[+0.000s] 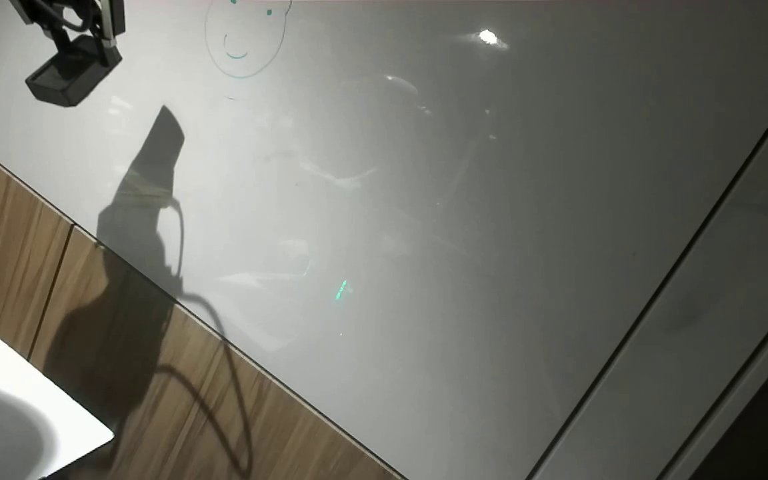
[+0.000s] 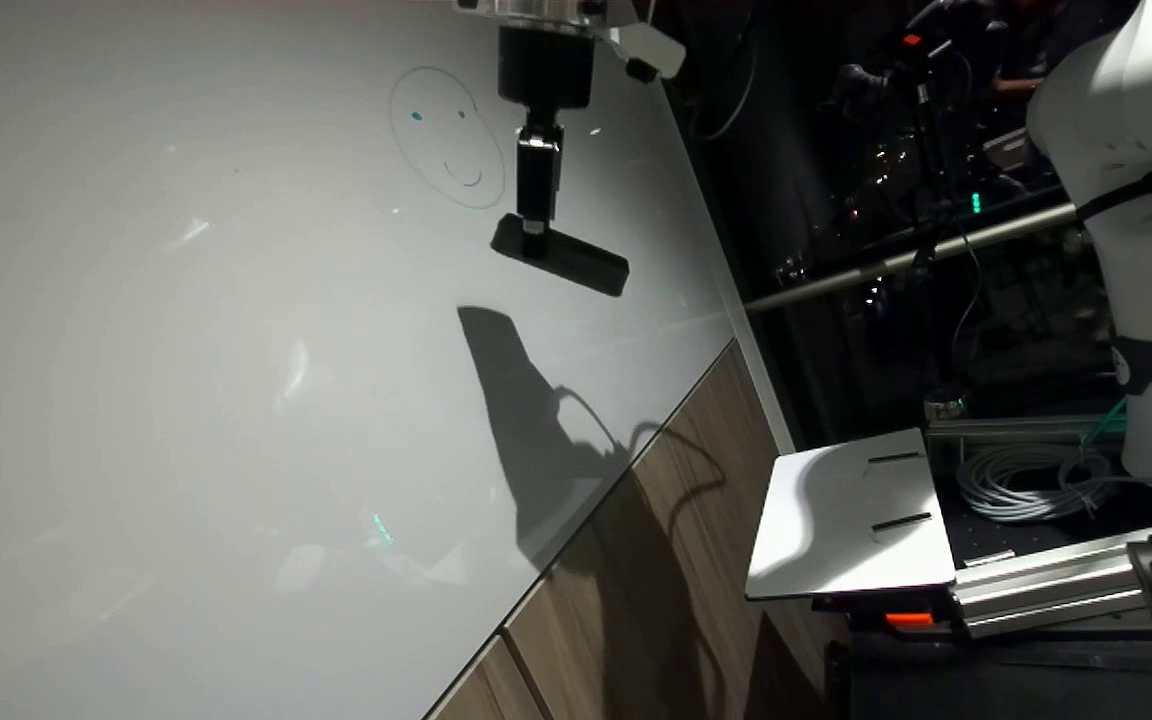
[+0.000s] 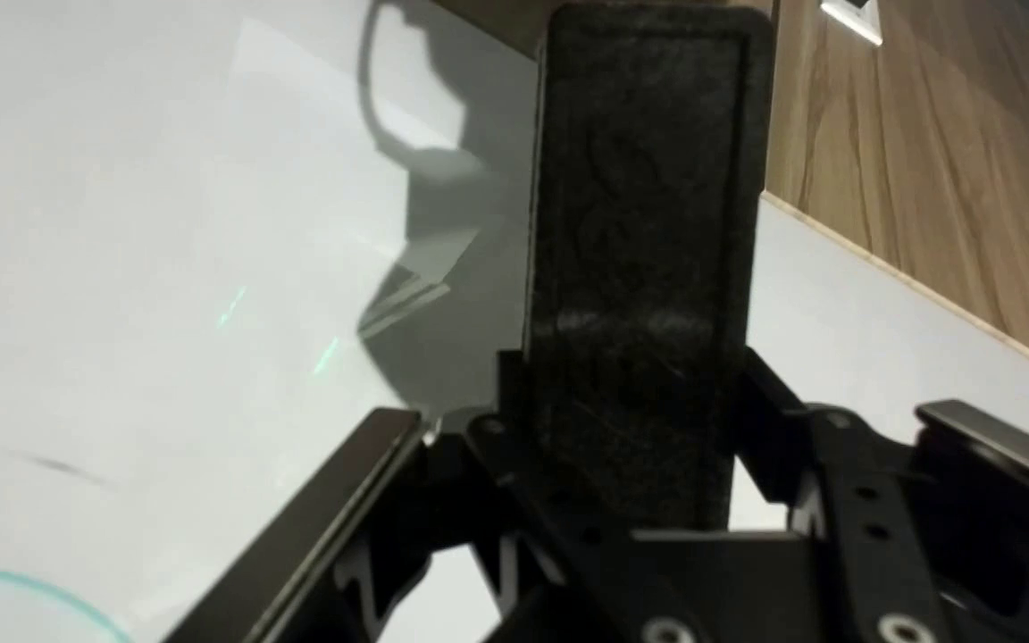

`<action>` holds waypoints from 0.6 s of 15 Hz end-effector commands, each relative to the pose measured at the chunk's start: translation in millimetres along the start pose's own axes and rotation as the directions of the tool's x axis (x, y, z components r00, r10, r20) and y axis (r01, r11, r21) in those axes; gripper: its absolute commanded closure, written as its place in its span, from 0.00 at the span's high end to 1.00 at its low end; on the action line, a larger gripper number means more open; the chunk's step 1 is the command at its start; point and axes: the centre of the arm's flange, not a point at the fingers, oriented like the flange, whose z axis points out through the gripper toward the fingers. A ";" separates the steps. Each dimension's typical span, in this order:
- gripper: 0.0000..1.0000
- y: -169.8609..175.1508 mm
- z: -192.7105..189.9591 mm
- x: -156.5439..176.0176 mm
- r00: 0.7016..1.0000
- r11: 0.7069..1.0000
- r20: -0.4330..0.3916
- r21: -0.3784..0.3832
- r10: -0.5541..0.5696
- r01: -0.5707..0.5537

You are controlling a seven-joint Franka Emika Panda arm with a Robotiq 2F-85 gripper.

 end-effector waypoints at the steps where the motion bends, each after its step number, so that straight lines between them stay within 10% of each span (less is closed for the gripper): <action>1: 0.31 4.1 -50.0 36.2 0.999 0.999 -0.034 -0.029 0.015 -0.016; 9: 0.31 44.6 -104.8 81.3 0.996 0.995 -0.086 -0.095 0.035 -0.044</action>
